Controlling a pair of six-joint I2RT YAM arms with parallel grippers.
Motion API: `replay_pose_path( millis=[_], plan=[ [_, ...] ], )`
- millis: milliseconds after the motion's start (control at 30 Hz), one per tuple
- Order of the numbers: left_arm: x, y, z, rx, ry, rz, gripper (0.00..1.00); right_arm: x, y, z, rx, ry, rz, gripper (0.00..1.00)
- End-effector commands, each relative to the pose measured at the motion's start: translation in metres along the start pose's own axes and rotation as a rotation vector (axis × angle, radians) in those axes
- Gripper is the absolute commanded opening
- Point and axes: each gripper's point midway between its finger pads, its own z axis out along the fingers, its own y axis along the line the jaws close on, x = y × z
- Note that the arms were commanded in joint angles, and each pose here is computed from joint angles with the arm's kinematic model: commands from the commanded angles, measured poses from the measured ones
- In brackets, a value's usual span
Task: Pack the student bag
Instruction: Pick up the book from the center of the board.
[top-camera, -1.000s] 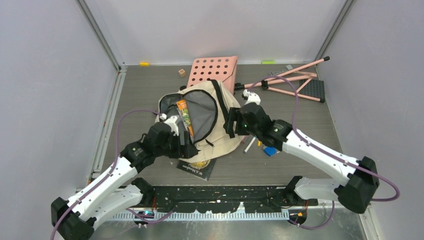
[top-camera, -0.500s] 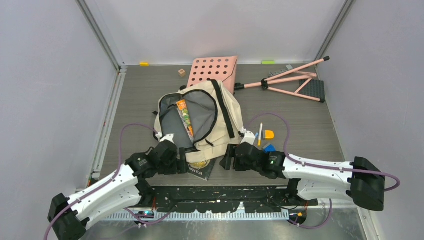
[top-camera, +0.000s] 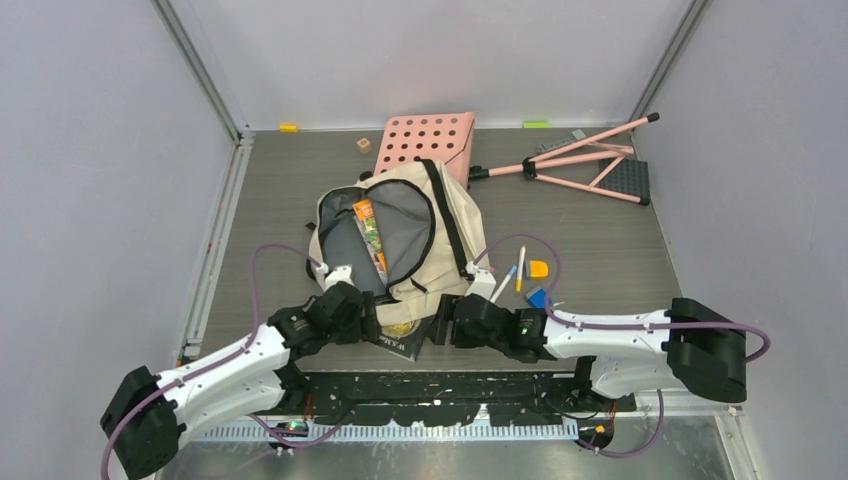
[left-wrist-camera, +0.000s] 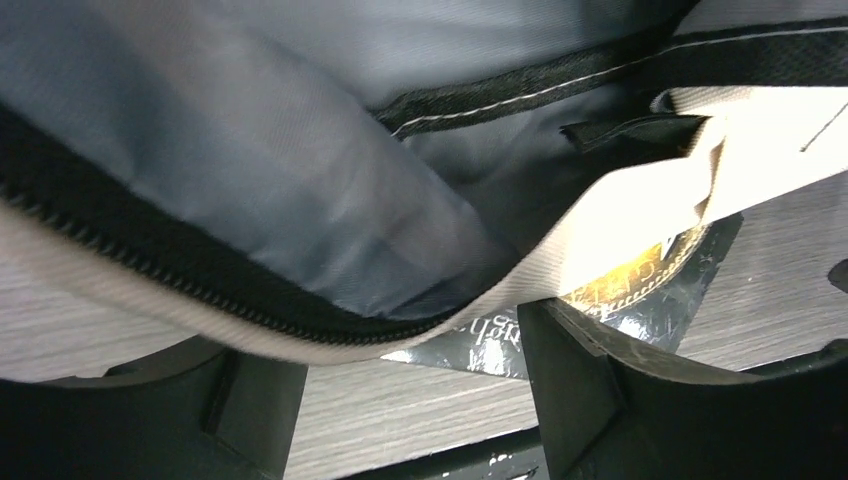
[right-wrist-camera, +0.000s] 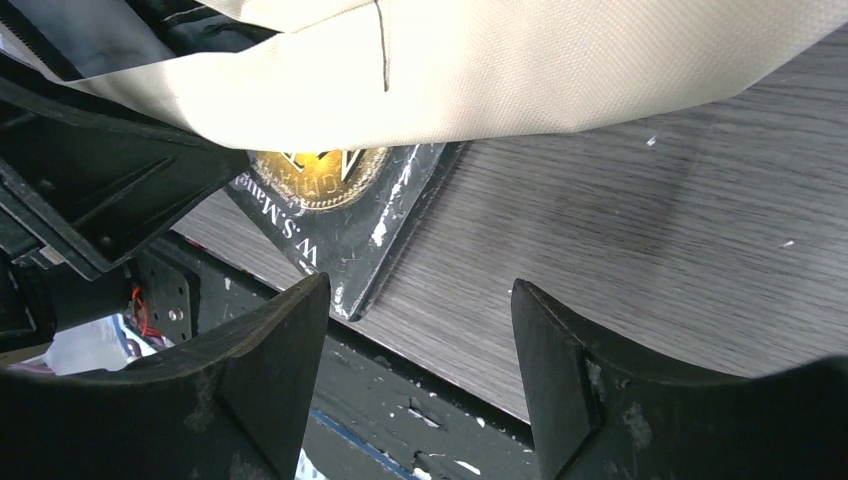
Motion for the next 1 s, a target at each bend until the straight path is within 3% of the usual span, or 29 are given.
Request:
replay_pose_path(
  millis=[0, 267, 633, 767, 867, 967],
  plan=[
    [-0.008, -0.022, 0.008, 0.111, -0.040, 0.039, 0.73, -0.011, 0.006, 0.003, 0.008, -0.060, 0.008, 0.72],
    [0.019, -0.056, 0.000, 0.363, 0.060, 0.112, 0.65, -0.007, -0.016, 0.005, 0.093, -0.050, -0.039, 0.74],
    [0.053, -0.108, -0.011, 0.602, 0.163, 0.228, 0.64, 0.002, -0.037, 0.001, 0.116, -0.030, -0.082, 0.84],
    [0.056, -0.101, 0.000, 0.504, 0.175, 0.219, 0.64, 0.002, -0.049, -0.004, 0.116, 0.004, -0.087, 0.87],
    [0.055, -0.071, 0.009, 0.319, 0.174, 0.146, 0.64, -0.005, -0.056, -0.009, 0.103, 0.033, -0.098, 0.88],
    [0.050, -0.064, 0.012, 0.278, 0.136, 0.029, 0.64, -0.006, -0.062, -0.014, 0.069, 0.079, -0.103, 0.90]
  ],
)
